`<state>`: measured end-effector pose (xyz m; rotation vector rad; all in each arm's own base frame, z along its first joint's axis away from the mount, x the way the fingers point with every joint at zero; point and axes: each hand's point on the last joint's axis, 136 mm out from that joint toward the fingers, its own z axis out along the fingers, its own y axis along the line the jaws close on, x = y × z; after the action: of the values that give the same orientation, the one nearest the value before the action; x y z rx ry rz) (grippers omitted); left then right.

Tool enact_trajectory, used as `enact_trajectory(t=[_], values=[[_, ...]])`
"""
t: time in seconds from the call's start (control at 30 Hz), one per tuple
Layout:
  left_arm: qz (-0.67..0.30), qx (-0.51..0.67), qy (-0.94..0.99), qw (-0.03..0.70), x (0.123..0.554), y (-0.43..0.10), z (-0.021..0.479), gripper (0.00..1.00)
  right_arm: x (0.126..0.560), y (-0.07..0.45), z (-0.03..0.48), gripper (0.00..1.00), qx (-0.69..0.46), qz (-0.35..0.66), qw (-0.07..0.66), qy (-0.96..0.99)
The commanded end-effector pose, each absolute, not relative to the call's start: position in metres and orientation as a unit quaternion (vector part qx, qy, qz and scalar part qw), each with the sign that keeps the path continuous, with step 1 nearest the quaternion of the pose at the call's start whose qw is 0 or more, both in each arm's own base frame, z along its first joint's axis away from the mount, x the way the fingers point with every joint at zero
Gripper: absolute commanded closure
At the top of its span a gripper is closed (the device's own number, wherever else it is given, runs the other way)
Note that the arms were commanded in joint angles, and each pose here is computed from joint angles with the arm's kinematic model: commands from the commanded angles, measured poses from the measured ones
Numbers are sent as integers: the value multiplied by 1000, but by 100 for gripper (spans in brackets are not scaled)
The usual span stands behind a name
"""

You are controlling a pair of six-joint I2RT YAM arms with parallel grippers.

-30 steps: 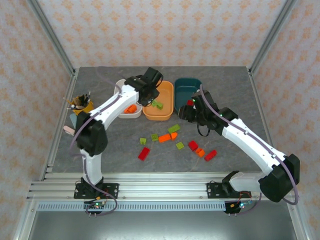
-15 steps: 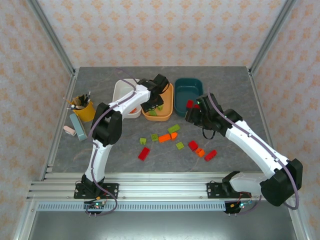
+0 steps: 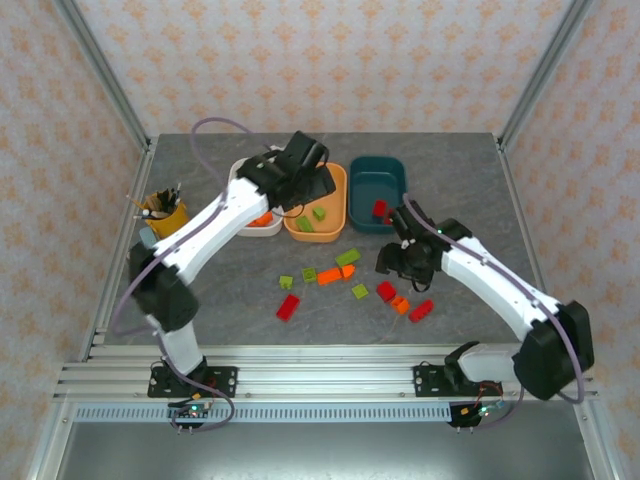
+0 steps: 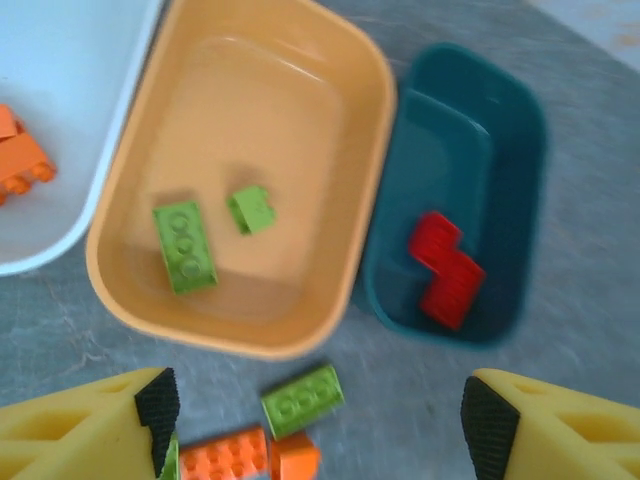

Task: Sort the legos into containers by color

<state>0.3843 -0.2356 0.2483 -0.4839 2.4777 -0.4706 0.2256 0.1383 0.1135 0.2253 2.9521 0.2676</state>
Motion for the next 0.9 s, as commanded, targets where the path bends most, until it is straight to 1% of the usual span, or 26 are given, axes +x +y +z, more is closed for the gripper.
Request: enact_trajectory(t=[0.0, 0.13, 0.27, 0.43, 0.53, 0.67, 0.87], values=[[-214, -115, 932, 270, 355, -244, 237, 21, 211, 141, 99, 30, -42, 71, 18, 996], [-253, -87, 931, 250, 313, -239, 224, 21, 208, 153, 86, 30, -87, 66, -24, 994], [-269, -77, 930, 240, 281, -227, 213, 21, 208, 148, 68, 30, -94, 15, -59, 994], [-276, -89, 928, 233, 253, -211, 204, 21, 214, 139, 52, 34, -99, -26, -70, 992], [-278, -101, 926, 236, 247, -204, 203, 21, 218, 140, 45, 38, -104, -34, -78, 991], [-282, -108, 922, 243, 246, -203, 205, 21, 227, 146, 37, 44, -108, -29, -70, 991], [-283, -110, 922, 241, 244, -206, 200, 22, 236, 148, 27, 62, -94, -28, -66, 993]])
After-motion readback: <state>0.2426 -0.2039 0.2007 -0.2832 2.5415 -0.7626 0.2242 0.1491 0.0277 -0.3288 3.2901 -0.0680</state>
